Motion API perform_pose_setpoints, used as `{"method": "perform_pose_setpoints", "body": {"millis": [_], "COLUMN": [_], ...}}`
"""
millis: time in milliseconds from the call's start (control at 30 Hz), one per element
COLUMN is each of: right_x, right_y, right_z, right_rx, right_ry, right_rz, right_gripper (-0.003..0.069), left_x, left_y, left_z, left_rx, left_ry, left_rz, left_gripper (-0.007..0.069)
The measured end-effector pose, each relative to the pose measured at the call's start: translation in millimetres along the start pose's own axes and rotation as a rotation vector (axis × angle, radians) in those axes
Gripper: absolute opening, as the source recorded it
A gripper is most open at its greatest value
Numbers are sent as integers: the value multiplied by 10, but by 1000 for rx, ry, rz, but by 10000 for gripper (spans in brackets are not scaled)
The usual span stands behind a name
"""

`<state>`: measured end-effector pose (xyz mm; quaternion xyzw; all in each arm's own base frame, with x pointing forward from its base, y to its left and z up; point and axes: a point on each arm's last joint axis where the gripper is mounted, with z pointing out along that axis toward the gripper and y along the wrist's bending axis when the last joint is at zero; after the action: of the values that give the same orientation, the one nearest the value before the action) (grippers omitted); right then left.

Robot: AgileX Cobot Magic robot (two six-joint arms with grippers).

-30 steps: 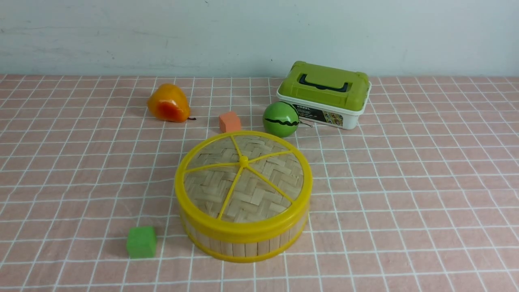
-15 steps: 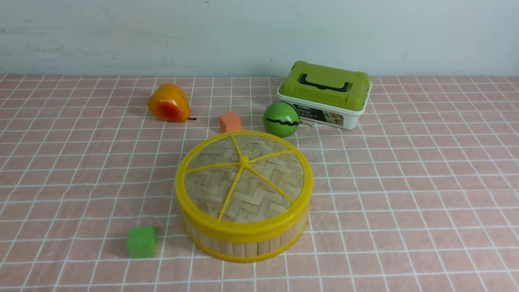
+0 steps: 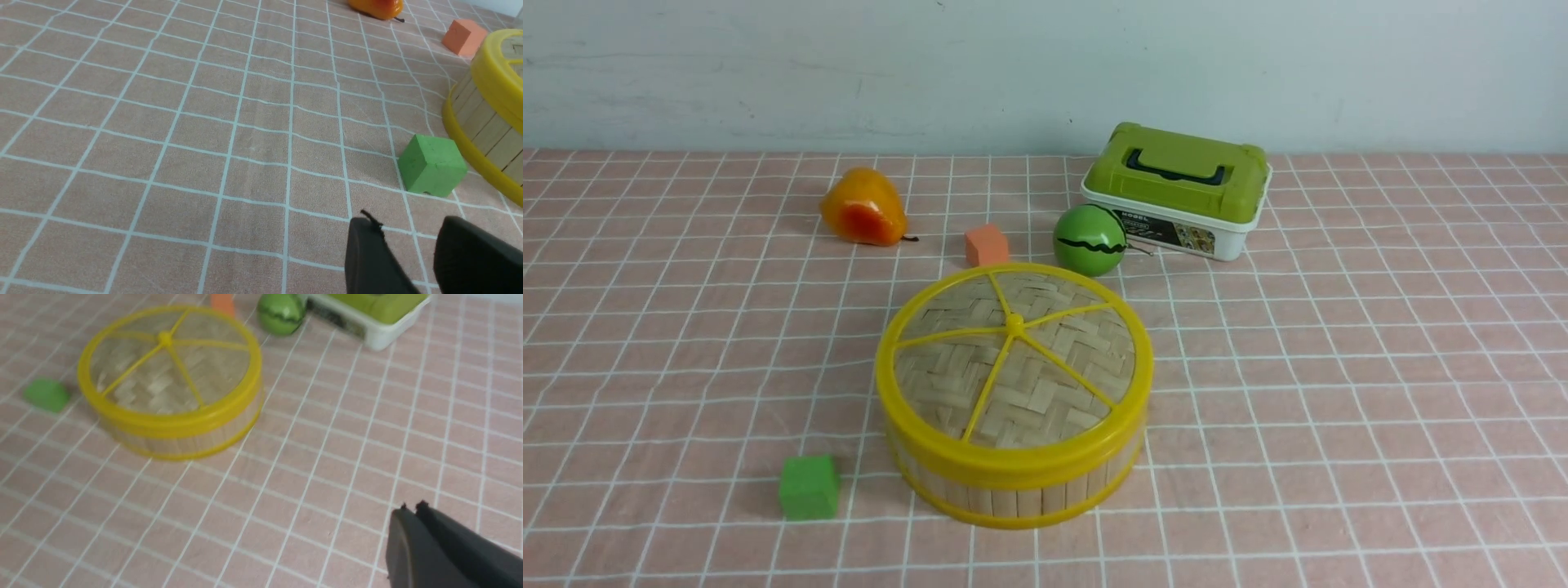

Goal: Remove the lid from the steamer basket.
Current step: Use the right arm to lift the lid of the steamer

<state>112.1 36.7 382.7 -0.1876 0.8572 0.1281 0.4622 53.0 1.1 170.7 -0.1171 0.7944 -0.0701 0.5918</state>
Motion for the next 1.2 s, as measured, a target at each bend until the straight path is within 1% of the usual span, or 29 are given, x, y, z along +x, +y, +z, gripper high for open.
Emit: {"method": "perform_pose_setpoints", "body": {"millis": [100, 133, 167, 267, 400, 467, 567, 667, 700, 733, 767, 833, 900, 933, 967, 1000, 1100, 1167, 1200], "right_x": [-324, -324, -477, -728, -898, -1059, -1160, -1206, -1220, -1245, -1266, -1306, -1337, -1347, -1348, -1340, -1271, -1191, -1186], "right_y": [-11, -11, 37, 156, 319, 531, 714, 842, 907, 926, 994, 1050, 1071, 1091, 1098, 1114, 1137, 1145, 1146], "right_z": [209, 209, 345, 626, 901, 1316, 1694, 1919, 2096, 2107, 2318, 2523, 2607, 2735, 2787, 2902, 3130, 3265, 3276], "right_rx": [-104, -106, -175, -269, -300, -281, -259, -252, -247, -249, -250, -253, -250, -247, -247, -245, -245, -243, -243], "right_ry": [99, 105, 155, 257, 353, 441, 482, 497, 510, 503, 511, 507, 499, 498, 499, 502, 525, 551, 551], "right_rz": [-57, -59, -93, -135, -198, -266, -305, -333, -346, -348, -356, -355, -346, -335, -334, -331, -327, -324, -323], "right_gripper": [-11, -11, -7, -4, -2, 2, 8, 15, 23, 31, 50, 95, 132, 185, 209, 274, 360, 400, 405], "left_x": [0, 0, 0, 0, 0, 0, 0, 0, 0, 0, 0, 0, 0, 0, 0, 0, 0, 0, 0], "left_y": [0, 0, 0, 0, 0, 0, 0, 0, 0, 0, 0, 0, 0, 0, 0, 0, 0, 0, 0], "left_z": [0, 0, 0, 0, 0, 0, 0, 0, 0, 0, 0, 0, 0, 0, 0, 0, 0, 0, 0], "left_rx": [0, 0, 0, 0, 0, 0, 0, 0, 0, 0, 0, 0, 0, 0, 0, 0, 0, 0, 0], "left_ry": [0, 0, 0, 0, 0, 0, 0, 0, 0, 0, 0, 0, 0, 0, 0, 0, 0, 0, 0], "left_rz": [0, 0, 0, 0, 0, 0, 0, 0, 0, 0, 0, 0, 0, 0, 0, 0, 0, 0, 0], "left_gripper": [239, 239, 239, 239, 239, 239, 239, 239, 239, 239, 239, 239, 239, 239, 239, 239, 239, 239, 239]}}
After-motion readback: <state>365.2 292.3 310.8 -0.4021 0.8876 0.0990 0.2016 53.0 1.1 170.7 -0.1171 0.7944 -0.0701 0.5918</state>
